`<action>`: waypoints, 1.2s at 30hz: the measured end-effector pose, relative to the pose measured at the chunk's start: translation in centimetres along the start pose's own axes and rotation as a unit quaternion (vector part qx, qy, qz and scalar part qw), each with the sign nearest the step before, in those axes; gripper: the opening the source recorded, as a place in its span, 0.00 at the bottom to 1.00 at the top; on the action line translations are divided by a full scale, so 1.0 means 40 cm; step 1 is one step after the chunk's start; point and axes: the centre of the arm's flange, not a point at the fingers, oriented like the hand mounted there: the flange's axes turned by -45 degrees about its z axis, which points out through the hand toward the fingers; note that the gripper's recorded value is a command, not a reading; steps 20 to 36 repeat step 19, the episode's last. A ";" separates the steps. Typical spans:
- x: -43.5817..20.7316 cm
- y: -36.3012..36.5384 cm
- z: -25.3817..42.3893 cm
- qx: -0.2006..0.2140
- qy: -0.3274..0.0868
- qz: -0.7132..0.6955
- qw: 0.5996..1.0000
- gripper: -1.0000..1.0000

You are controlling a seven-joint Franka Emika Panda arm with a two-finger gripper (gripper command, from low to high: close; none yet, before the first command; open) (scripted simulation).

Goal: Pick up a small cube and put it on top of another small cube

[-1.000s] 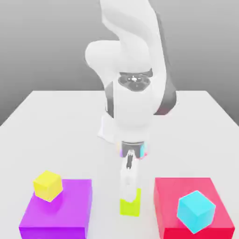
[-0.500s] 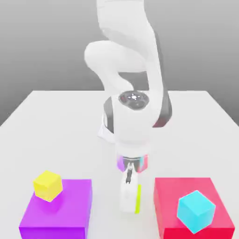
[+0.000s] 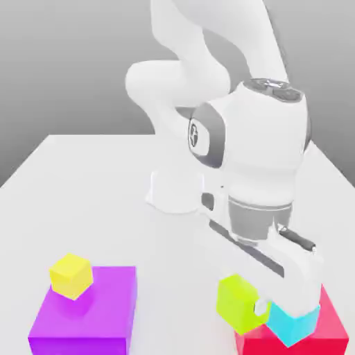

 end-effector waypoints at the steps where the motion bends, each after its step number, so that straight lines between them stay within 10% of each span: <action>1: -0.021 -0.033 -0.005 0.000 -0.001 -0.038 0.999 0.00; 15: -0.508 -0.261 0.119 0.002 -0.077 -0.390 0.918 0.00; 16: -0.515 -0.258 0.141 0.001 -0.077 -0.391 0.917 1.00; 36: -0.515 -0.258 0.141 0.001 -0.077 -0.391 0.917 1.00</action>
